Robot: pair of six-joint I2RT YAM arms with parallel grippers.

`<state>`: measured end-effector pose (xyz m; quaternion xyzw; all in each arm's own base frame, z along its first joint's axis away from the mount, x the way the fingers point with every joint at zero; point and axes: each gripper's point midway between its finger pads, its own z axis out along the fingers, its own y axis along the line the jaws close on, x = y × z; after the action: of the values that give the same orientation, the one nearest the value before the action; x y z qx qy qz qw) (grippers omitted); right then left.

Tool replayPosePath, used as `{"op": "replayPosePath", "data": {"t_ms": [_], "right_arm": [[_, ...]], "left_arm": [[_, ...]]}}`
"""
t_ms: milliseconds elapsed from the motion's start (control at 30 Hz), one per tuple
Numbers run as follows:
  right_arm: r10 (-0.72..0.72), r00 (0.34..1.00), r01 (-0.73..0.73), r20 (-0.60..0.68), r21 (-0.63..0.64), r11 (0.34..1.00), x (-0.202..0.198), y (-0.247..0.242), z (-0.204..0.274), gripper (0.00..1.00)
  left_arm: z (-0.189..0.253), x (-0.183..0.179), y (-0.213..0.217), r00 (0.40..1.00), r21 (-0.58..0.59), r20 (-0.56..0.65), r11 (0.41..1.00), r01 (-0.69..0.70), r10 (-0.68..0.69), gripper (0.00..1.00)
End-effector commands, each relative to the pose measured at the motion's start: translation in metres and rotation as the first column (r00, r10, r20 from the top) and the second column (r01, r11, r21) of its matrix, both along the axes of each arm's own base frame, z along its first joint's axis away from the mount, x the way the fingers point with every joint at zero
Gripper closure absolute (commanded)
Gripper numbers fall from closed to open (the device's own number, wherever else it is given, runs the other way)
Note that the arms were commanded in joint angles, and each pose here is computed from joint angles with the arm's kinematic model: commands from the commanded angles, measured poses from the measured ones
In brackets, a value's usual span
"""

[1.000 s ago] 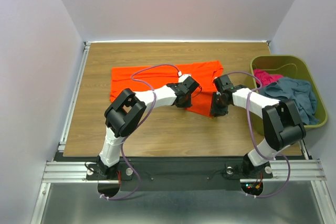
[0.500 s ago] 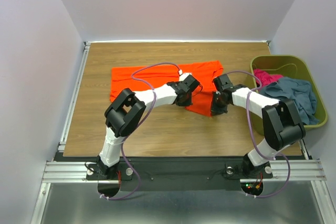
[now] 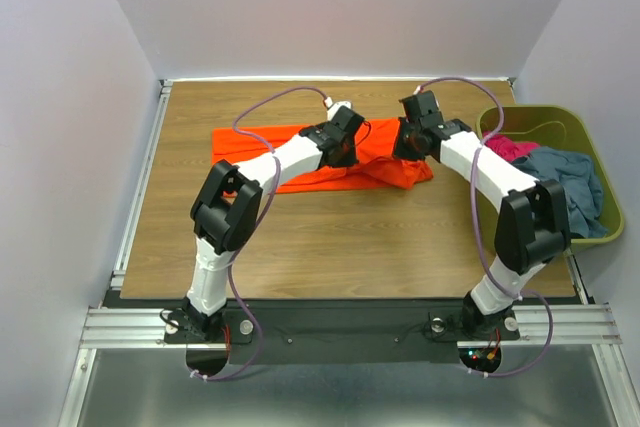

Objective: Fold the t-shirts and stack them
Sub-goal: Fold the tshirt

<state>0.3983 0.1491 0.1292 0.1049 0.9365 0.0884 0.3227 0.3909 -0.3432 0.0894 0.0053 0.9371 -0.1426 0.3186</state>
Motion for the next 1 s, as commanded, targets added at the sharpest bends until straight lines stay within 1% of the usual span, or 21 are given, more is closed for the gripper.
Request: {"op": "replayPosePath", "data": {"t_ms": [0, 233, 267, 333, 400, 433, 533, 767, 967], "right_arm": [[-0.031, 0.997, 0.035, 0.076, -0.056, 0.998, 0.037, -0.009, 0.017, 0.99], [-0.011, 0.989, 0.025, 0.15, -0.091, 0.996, 0.078, -0.006, 0.038, 0.99], [-0.003, 0.99, 0.018, 0.141, -0.104, 0.994, 0.083, -0.005, 0.032, 0.99], [0.013, 0.987, 0.006, 0.16, -0.124, 0.992, 0.093, -0.006, 0.037, 0.99], [0.022, 0.989, 0.0, 0.149, -0.145, 0.989, 0.1, -0.007, 0.029, 0.99], [0.03, 0.987, -0.005, 0.16, -0.154, 0.988, 0.104, -0.007, 0.032, 0.99], [0.036, 0.988, -0.008, 0.149, -0.184, 0.983, 0.11, -0.011, 0.023, 0.99], [0.024, 0.992, 0.001, 0.121, -0.201, 0.98, 0.119, -0.015, 0.005, 0.99], [0.043, 0.99, -0.017, 0.132, -0.195, 0.981, 0.131, -0.009, 0.005, 0.99]], "left_arm": [[0.022, 0.029, 0.002, 0.999, -0.041, 0.041, 0.999, 0.004, -0.002, 1.0], [0.024, 0.055, 0.001, 0.999, -0.111, 0.044, 0.994, 0.008, -0.003, 1.0], [0.023, 0.055, -0.002, 0.999, -0.12, 0.04, 0.993, 0.017, -0.013, 1.0], [0.021, 0.06, -0.003, 0.999, -0.129, 0.039, 0.991, 0.022, -0.017, 1.0], [0.019, 0.064, -0.003, 0.999, -0.138, 0.036, 0.99, 0.021, -0.017, 1.0], [0.019, 0.067, -0.003, 0.999, -0.143, 0.042, 0.99, 0.018, -0.012, 1.0], [0.016, 0.07, -0.005, 0.999, -0.168, 0.031, 0.985, 0.029, -0.024, 1.0], [0.013, 0.083, 0.0, 1.0, -0.196, 0.028, 0.981, 0.004, 0.001, 0.99], [0.012, 0.087, 0.003, 1.0, -0.21, 0.026, 0.978, -0.01, 0.016, 0.99]]}}
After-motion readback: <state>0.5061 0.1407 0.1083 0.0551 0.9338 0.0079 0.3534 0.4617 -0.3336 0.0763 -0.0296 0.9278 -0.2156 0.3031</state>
